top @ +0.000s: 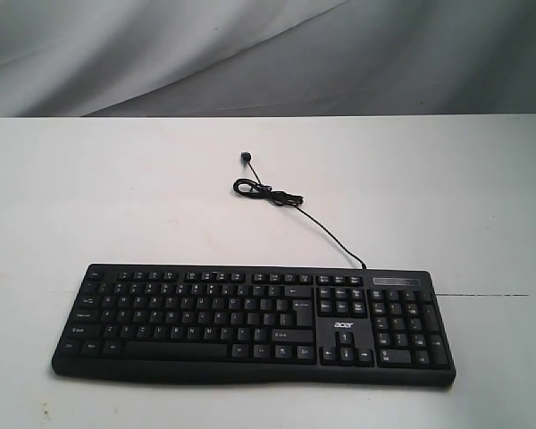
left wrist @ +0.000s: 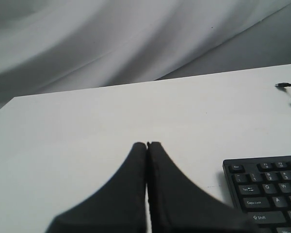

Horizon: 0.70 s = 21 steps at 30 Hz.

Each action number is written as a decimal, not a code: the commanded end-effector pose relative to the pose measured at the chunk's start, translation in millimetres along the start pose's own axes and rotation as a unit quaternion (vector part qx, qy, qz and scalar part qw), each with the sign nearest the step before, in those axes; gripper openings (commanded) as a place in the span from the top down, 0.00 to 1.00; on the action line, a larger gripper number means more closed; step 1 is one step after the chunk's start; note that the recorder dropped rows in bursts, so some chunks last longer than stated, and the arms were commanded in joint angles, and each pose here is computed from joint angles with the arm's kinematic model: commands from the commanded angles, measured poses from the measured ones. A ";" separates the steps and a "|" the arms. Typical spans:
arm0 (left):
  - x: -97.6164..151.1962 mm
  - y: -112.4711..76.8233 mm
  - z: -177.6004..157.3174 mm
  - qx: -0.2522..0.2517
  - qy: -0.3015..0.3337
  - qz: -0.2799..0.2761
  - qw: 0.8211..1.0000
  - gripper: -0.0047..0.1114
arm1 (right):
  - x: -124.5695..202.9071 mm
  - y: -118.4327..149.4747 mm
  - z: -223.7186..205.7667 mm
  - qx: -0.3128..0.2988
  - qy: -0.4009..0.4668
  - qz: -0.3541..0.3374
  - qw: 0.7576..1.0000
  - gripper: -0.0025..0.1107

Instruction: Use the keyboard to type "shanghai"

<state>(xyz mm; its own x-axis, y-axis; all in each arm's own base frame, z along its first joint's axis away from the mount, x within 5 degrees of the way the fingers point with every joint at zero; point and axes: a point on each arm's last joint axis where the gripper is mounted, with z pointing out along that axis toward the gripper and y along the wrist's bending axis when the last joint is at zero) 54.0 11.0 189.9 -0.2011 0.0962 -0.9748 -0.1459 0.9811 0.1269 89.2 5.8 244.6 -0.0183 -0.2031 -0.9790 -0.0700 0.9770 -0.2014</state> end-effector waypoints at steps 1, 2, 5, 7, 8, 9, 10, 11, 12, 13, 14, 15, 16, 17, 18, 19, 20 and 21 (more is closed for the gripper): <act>0.4 -0.6 0.1 0.004 -0.005 -0.002 1.000 0.96 | 4.5 -5.4 -8.7 0.036 0.016 -0.004 0.999 0.98; 0.4 -0.6 0.1 0.004 -0.005 -0.002 1.000 0.96 | 7.4 -5.5 -10.9 0.039 0.030 0.006 0.999 0.98; 0.4 -0.6 0.1 0.004 -0.005 -0.002 1.000 0.96 | 14.8 -4.4 -16.2 0.042 0.051 0.015 0.998 0.98; 0.4 -0.6 0.1 0.004 -0.005 -0.002 1.000 0.96 | 22.1 -2.8 -19.0 0.044 0.047 0.014 0.998 0.98; 0.4 -0.6 0.1 0.004 -0.005 -0.002 1.000 0.96 | 27.7 -1.5 -20.4 0.045 0.044 0.014 0.998 0.98; 0.4 -0.6 0.1 0.004 -0.005 -0.002 1.000 0.96 | 32.5 -0.4 -21.8 0.047 0.039 0.014 0.998 0.98; 0.4 -0.6 0.1 0.004 -0.005 -0.002 1.000 0.96 | 39.2 1.1 -23.1 0.048 0.036 0.017 0.998 0.98; 0.4 -0.6 0.1 0.004 -0.005 -0.002 1.000 0.96 | 44.7 2.4 -24.4 0.048 0.034 0.024 0.998 0.98; 0.4 -0.6 0.1 0.004 -0.005 -0.002 1.000 0.96 | 44.4 2.5 -25.8 0.050 0.027 0.024 0.998 0.98; 0.4 -0.6 0.1 0.004 -0.005 -0.002 1.000 0.96 | 43.5 2.5 -27.6 0.051 0.019 0.024 0.998 0.98; 0.4 -0.6 0.1 0.004 -0.005 -0.002 1.000 0.96 | 43.2 2.7 -29.3 0.052 0.014 0.020 0.998 0.98; 0.4 -0.6 0.1 0.004 -0.005 -0.002 1.000 0.96 | 43.1 2.7 -30.5 0.053 0.011 0.015 0.998 0.98; 0.4 -0.6 0.1 0.004 -0.005 -0.002 1.000 0.96 | 43.4 2.9 -31.9 0.053 0.010 0.009 0.998 0.98; 0.4 -0.6 0.1 0.004 -0.005 -0.002 1.000 0.96 | 44.6 3.2 -31.9 0.052 0.016 0.008 0.998 0.98; 0.4 -0.6 0.1 0.004 -0.005 -0.002 1.000 0.96 | 46.3 3.6 -31.9 0.050 0.025 0.007 0.998 0.98; 0.4 -0.6 0.1 0.004 -0.005 -0.002 1.000 0.96 | 47.8 4.0 -32.0 0.048 0.034 0.008 0.998 0.98; 0.4 -0.6 0.1 0.004 -0.005 -0.002 1.000 0.96 | 49.6 4.4 -32.1 0.045 0.044 0.008 0.998 0.98; 0.4 -0.6 0.1 0.004 -0.005 -0.002 1.000 0.96 | 51.6 4.9 -32.2 0.043 0.055 0.009 0.998 0.98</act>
<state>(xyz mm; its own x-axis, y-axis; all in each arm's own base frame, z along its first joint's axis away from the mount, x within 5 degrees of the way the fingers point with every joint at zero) 54.0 11.0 189.9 -0.2011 0.0962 -0.9748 -0.1459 0.9811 0.1269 56.7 -1.5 200.4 -0.0705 -0.1790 -0.9813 0.0194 0.9833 -0.1808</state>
